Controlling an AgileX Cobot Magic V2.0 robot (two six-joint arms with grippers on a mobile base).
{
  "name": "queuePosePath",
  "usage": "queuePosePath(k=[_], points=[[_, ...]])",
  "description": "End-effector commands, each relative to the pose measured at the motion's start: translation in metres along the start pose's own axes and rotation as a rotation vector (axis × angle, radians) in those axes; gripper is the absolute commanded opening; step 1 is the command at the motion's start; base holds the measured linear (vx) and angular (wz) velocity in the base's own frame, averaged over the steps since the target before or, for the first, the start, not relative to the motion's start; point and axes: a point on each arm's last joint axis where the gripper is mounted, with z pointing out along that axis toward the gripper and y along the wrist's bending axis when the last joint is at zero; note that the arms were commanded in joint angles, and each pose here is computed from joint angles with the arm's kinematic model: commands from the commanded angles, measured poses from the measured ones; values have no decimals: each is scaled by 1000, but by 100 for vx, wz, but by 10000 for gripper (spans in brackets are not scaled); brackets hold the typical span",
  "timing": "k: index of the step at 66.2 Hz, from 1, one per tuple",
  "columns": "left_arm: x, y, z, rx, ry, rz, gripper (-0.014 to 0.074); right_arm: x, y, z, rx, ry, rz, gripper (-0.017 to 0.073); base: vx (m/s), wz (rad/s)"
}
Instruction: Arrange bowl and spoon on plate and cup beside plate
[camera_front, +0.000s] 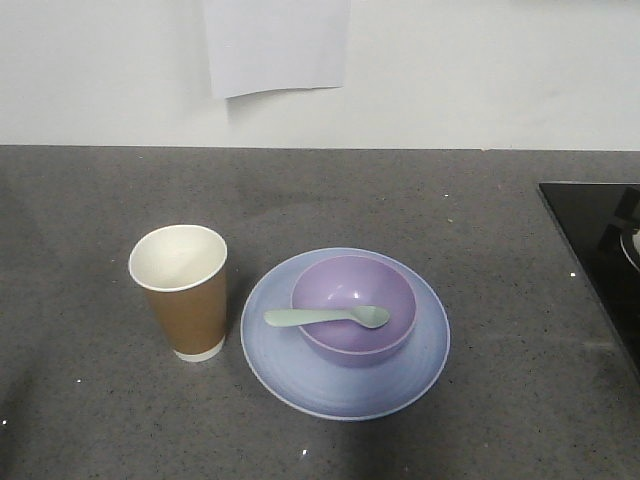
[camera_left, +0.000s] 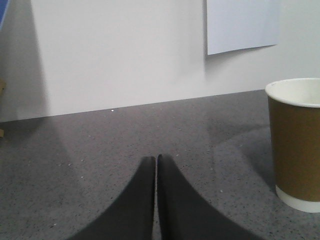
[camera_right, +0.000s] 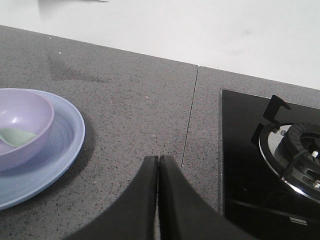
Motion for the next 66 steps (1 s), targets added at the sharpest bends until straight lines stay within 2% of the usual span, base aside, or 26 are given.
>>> queuePosePath(k=[1,9,12,30,66], points=[[-1,1,-6,-21,-139,-36,-7,-13,-2,-3,5,-87,-16,-5,0,0],[17,3,-12,-58,-167,-84,-7,-13,-2,-3,5,-87,-16,-5,0,0],[20,4,-11,-69,-130,-96,-7,-13,-2,-3,5,-86,-16,-5,0,0],[25,5,-11,-89,-60,-97,-7,-13,-2,-3,5,-89,-15,-5,0,0],[25,5,-11,-89,-59,-97,-6,-13,-2,-3,5,-89,-15,-5,0,0]])
